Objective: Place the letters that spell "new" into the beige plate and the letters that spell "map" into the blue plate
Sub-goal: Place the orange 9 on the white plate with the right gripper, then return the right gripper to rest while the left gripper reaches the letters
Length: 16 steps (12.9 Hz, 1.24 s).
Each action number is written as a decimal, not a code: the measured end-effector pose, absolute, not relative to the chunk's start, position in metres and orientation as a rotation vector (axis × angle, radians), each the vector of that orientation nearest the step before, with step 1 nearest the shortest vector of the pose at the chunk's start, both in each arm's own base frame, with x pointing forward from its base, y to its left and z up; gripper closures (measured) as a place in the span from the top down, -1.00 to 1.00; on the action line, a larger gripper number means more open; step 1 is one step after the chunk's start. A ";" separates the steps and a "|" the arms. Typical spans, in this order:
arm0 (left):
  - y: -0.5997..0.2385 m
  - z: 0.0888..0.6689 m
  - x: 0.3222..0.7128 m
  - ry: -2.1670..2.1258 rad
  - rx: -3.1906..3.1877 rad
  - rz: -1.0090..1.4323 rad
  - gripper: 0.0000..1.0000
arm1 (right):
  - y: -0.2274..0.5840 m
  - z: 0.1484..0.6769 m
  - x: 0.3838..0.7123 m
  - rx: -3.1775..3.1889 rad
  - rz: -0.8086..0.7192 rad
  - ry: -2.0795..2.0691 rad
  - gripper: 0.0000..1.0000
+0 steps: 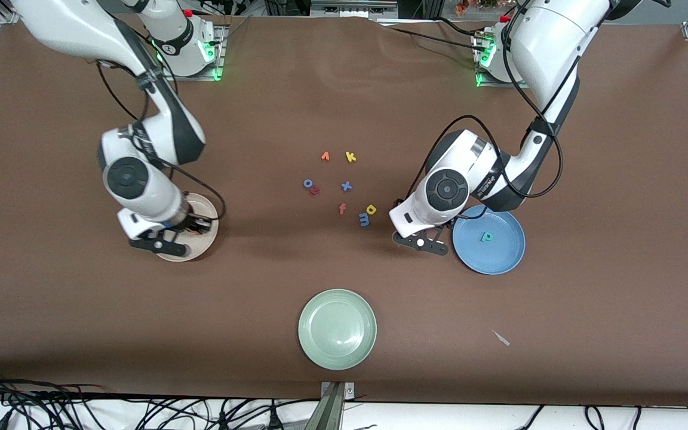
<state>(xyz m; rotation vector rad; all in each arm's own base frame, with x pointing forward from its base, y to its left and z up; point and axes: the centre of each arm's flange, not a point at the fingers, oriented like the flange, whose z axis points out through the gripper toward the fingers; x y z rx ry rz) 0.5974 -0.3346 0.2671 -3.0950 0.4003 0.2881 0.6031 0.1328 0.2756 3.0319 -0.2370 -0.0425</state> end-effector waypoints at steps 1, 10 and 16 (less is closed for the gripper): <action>-0.336 0.269 0.597 0.400 -3.095 0.284 1.00 | 0.118 0.269 0.590 3.027 -0.063 -0.233 -0.39; -0.328 0.270 0.603 0.375 -3.099 0.266 1.00 | 0.116 0.257 0.550 3.056 0.002 -0.219 0.72; -0.346 0.268 0.599 0.418 -3.124 0.200 1.00 | 0.115 0.390 0.583 3.048 -0.034 -0.249 0.99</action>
